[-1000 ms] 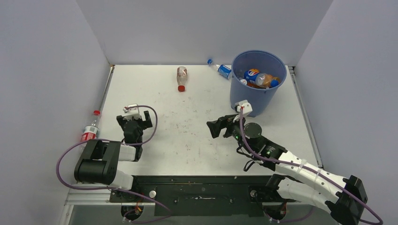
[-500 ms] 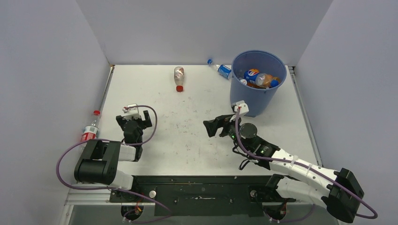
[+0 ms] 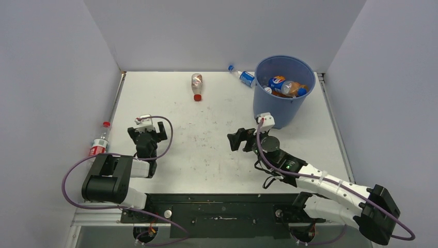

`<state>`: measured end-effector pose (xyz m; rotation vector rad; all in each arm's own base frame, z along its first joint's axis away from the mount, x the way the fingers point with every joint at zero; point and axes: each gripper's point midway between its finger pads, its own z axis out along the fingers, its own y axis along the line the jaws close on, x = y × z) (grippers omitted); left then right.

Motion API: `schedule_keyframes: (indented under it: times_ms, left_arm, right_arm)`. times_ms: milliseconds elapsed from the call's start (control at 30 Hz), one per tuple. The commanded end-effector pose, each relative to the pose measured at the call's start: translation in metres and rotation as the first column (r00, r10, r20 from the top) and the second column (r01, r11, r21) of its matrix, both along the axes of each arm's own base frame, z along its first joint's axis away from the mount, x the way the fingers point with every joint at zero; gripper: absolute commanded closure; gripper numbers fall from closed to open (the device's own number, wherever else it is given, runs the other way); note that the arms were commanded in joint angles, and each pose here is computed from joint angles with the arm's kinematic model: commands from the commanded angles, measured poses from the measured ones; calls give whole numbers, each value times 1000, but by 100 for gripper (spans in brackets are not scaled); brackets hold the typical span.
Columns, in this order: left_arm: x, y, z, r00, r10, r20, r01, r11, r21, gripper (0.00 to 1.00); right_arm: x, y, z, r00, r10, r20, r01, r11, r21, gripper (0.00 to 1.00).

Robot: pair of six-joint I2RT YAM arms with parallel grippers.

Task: Put the plastic bottles in the bin
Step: Pick up the plastic bottle from the corner of the board.

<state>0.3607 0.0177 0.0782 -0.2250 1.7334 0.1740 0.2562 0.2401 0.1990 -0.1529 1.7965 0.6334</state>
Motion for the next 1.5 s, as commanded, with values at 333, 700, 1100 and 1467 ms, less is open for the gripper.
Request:
schedule_keyframes:
  times_ms: [333, 700, 1100, 1467]
  left_arm:
    - [-1, 6, 134, 995, -55, 86, 38, 983, 179, 4]
    - [-104, 102, 88, 814, 355, -460, -33, 819, 573, 4]
    - [-122, 154, 39, 709, 421, -566, -26, 817, 575, 4]
    - [-90, 195, 20, 681, 373, -630, -8, 864, 503, 2]
  right_arm:
    - [56, 63, -8, 997, -65, -43, 65, 998, 1, 2]
    - [46, 74, -15, 999, 12, -42, -12, 1000, 6, 1]
    - [35, 68, -3, 999, 48, -25, -48, 999, 23, 0]
    - [30, 61, 0, 999, 32, -23, -31, 998, 52, 0]
